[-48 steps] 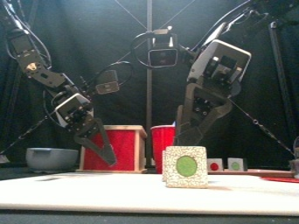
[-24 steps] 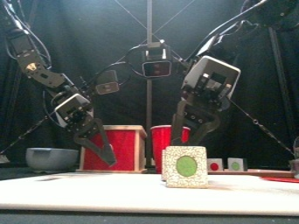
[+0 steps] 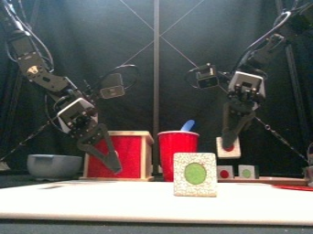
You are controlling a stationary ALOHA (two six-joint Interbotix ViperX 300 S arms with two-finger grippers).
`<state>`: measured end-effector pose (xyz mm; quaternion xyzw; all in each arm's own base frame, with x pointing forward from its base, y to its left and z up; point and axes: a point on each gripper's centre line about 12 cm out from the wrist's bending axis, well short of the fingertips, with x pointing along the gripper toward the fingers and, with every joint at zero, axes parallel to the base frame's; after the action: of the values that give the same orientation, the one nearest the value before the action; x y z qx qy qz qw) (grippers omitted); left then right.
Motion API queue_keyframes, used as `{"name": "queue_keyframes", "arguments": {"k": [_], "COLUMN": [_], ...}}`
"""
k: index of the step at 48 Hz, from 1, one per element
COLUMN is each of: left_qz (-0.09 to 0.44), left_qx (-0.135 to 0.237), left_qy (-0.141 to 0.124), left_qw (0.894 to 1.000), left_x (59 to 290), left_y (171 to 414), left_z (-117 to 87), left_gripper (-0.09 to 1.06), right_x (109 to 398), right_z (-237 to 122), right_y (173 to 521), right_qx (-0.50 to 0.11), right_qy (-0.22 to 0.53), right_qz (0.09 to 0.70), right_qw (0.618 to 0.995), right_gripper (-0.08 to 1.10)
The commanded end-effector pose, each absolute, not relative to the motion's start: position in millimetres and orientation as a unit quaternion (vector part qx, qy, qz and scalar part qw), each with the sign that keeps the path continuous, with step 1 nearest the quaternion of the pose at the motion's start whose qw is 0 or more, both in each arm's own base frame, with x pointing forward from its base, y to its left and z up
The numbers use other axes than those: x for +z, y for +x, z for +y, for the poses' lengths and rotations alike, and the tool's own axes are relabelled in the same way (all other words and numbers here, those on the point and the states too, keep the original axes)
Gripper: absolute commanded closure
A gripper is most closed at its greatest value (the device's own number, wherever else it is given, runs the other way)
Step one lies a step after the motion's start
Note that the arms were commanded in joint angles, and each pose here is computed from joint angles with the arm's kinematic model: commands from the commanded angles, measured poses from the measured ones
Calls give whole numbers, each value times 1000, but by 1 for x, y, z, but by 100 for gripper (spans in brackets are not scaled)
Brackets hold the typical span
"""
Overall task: Place sushi on board then cut the sushi with the knife then place the pieces on the plate
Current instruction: Place the 4 sushi pieces on the plate
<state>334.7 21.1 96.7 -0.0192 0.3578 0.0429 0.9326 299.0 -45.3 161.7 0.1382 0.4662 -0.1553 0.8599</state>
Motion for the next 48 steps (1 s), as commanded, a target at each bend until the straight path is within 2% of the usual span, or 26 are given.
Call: {"name": "queue_keyframes", "arguments": {"k": [1, 14, 26, 48], "left_qz": [346, 346, 343, 341], "left_qx": [43, 44, 45, 46], "left_qy": [-18, -19, -19, -24], "left_qw": [937, 937, 938, 939], "left_x": [103, 103, 105, 106], "left_y": [340, 340, 342, 343], "left_z": [21, 22, 23, 21], "left_gripper": [21, 21, 21, 21], "right_x": [178, 177, 155, 127], "right_z": [-64, -89, -100, -128], "right_y": [278, 232, 207, 173], "right_qx": [-188, -249, -280, -337], "right_qy": [151, 171, 185, 220], "right_qz": [445, 457, 477, 418], "right_qw": [862, 837, 812, 814], "right_gripper": [50, 50, 49, 48]}}
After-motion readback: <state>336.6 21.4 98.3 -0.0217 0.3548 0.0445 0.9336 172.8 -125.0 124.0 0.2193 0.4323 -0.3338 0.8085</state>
